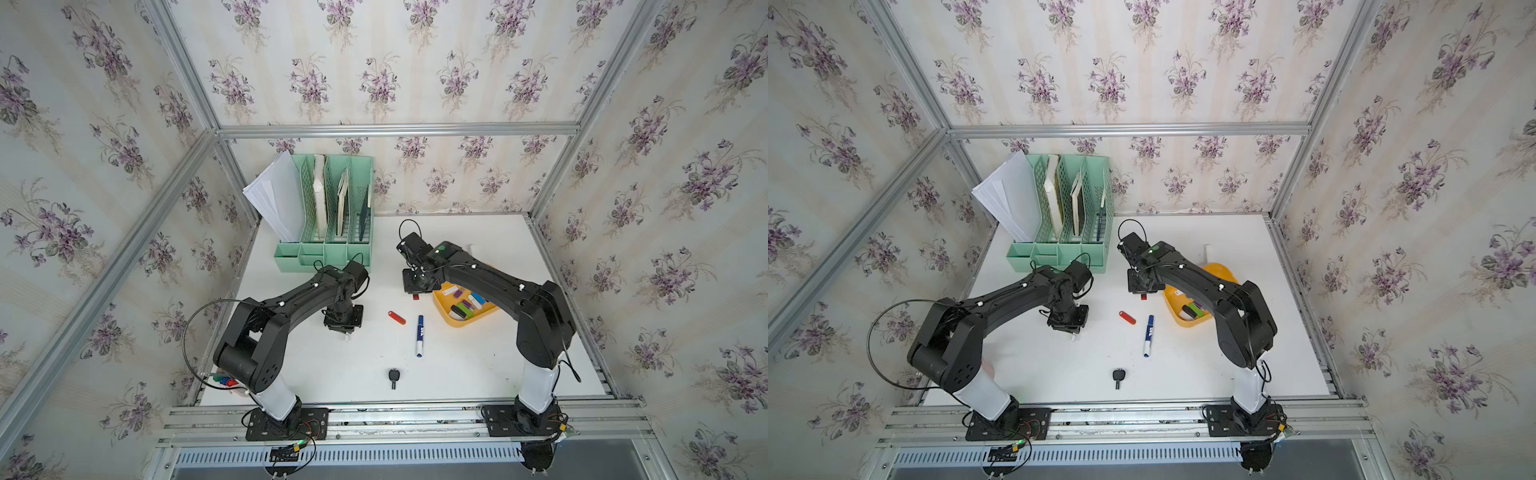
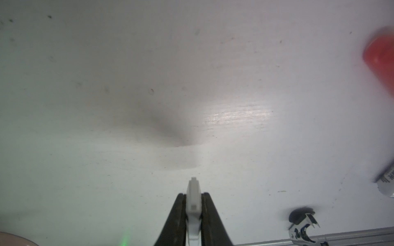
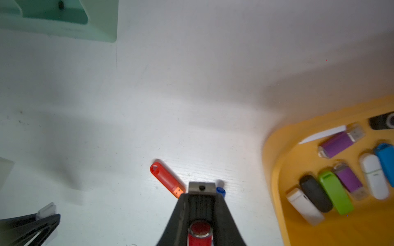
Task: Put the usb flash drive into the storage box
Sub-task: Place the USB flash in the storage box, then move the storage box to the center of the board, then place the USB flash in the storage box.
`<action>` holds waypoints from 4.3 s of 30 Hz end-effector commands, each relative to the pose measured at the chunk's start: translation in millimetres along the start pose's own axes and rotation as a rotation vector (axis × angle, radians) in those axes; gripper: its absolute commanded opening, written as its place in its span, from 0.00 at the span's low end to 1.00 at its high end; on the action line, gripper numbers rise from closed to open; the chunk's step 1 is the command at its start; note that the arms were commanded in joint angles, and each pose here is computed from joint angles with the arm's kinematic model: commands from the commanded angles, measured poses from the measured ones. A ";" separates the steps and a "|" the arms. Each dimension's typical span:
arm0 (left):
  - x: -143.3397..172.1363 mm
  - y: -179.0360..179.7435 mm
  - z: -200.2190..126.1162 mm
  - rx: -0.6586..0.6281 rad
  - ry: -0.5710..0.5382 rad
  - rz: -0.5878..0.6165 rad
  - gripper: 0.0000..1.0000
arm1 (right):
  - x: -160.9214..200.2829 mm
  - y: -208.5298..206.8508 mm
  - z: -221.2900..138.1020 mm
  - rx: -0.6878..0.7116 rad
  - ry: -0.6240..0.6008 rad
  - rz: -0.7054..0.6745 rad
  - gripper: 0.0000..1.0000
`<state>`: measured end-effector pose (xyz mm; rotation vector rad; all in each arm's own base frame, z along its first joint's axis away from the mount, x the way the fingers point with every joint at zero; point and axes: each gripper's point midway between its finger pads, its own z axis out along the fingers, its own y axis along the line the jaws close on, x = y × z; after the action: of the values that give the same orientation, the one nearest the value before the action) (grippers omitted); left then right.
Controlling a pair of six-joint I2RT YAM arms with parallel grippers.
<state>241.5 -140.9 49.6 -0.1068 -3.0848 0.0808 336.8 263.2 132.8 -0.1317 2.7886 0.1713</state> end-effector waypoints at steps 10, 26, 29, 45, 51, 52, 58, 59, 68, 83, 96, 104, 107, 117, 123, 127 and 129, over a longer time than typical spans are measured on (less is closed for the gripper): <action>-19.8 -14.0 -11.0 0.003 0.031 0.014 0.17 | 6.1 -117.6 -6.3 0.110 0.011 0.149 0.10; -26.9 -20.8 -4.2 -0.003 0.064 0.014 0.17 | 37.0 -109.2 71.9 0.051 0.161 0.138 0.08; -28.7 -22.8 -3.1 0.000 0.064 0.017 0.17 | 38.3 -105.9 78.3 0.034 0.170 0.144 0.08; -34.0 -30.3 -11.4 0.012 0.047 0.031 0.17 | 26.5 -104.9 69.3 0.035 0.146 0.149 0.50; -40.4 -40.2 -20.7 0.020 0.023 0.052 0.17 | 25.2 -134.5 47.6 0.106 0.123 0.155 0.53; -41.2 -42.0 -22.2 0.023 0.018 0.056 0.17 | 28.3 -140.8 47.7 0.116 0.133 0.155 0.53; -40.5 -46.6 -23.1 0.025 0.013 0.064 0.17 | 53.7 -150.5 48.0 0.129 0.196 0.135 0.55; -39.8 -47.1 -23.1 0.025 0.013 0.065 0.17 | 58.0 -148.5 46.3 0.116 0.199 0.133 0.55; -35.4 -49.8 -23.8 0.022 0.006 0.072 0.17 | 107.9 -102.9 39.7 -0.005 0.287 0.093 0.57; -27.0 -47.9 -39.7 0.016 -0.024 0.081 0.17 | 107.4 -30.3 19.5 -0.162 0.223 0.096 0.58; -43.0 -155.3 -78.1 0.111 -0.090 0.266 0.17 | 53.2 -191.3 -51.8 0.065 -0.044 0.402 0.65; -44.7 -234.9 -73.7 0.188 -0.083 0.458 0.18 | 57.4 -230.3 -68.7 0.073 -0.092 0.488 0.67; -48.2 -249.9 -71.9 0.212 -0.073 0.492 0.18 | 57.2 -232.2 -71.6 0.070 -0.103 0.501 0.67; -50.9 -266.3 -30.3 0.236 -0.017 0.507 0.19 | 57.2 -234.2 -73.7 0.066 -0.108 0.510 0.68; -54.0 -260.9 -22.1 0.199 -0.015 0.493 0.23 | 57.3 -233.4 -72.9 0.063 -0.103 0.493 0.68; -60.5 -238.2 -40.6 0.139 -0.059 0.472 0.35 | 58.2 -235.1 -72.0 0.074 -0.097 0.479 0.68; -67.2 -212.8 -55.4 0.102 -0.097 0.422 0.46 | 58.2 -234.7 -70.6 0.072 -0.093 0.476 0.68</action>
<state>285.0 -384.9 96.0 -0.8152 -3.0045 0.3772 288.0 18.9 157.7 0.5593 2.6598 0.2029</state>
